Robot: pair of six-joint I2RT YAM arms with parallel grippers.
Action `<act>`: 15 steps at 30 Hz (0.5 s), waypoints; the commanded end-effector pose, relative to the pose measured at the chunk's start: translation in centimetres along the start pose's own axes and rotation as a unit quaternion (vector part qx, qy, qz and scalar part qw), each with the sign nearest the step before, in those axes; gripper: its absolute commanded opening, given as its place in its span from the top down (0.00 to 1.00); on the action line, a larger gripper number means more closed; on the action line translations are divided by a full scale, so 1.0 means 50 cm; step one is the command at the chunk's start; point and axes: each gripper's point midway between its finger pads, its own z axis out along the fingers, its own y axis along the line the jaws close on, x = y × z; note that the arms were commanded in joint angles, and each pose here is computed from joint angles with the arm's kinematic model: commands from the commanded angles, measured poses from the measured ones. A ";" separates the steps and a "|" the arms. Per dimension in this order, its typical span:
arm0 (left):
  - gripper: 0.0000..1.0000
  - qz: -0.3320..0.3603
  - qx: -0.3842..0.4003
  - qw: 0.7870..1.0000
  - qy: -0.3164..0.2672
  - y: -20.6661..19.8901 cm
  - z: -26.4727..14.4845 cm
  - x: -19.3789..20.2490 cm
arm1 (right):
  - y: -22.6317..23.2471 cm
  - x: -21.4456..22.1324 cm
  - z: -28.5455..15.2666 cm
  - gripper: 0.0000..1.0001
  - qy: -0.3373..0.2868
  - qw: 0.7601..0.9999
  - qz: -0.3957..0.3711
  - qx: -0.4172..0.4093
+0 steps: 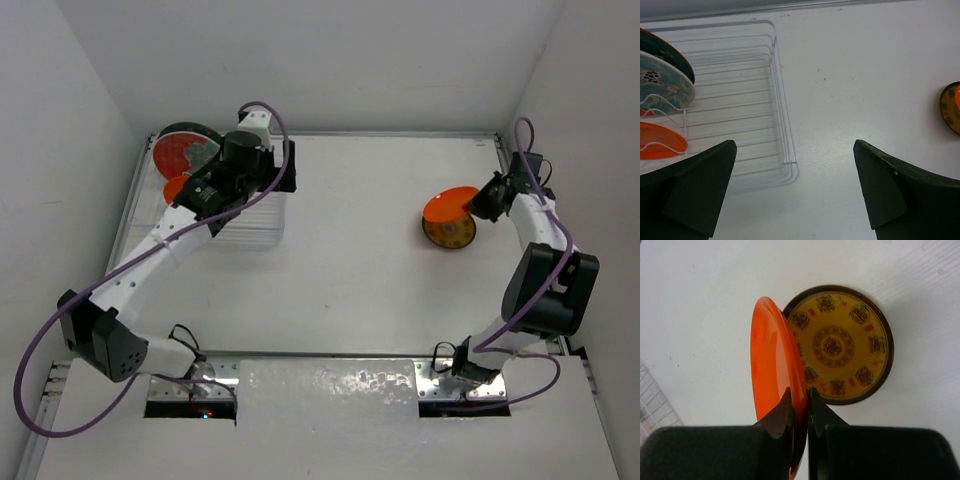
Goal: Unload the plates from the dish rack
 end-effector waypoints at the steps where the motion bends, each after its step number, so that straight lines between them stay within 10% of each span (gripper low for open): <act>1: 0.00 -0.059 -0.009 0.998 0.017 0.033 -0.005 0.015 | 0.011 -0.037 0.019 0.97 -0.058 0.998 -0.025 -0.019; 10: 0.00 -0.104 -0.005 0.994 0.021 0.081 -0.029 0.013 | -0.031 -0.012 0.053 0.85 -0.088 0.996 -0.027 -0.012; 14: 0.00 -0.134 -0.033 0.990 0.033 0.113 -0.026 0.032 | -0.057 0.007 0.057 0.35 -0.076 0.997 -0.022 0.013; 15: 0.00 -0.144 -0.045 0.988 0.039 0.126 -0.024 0.043 | -0.064 0.011 0.058 0.09 -0.073 0.997 -0.021 0.022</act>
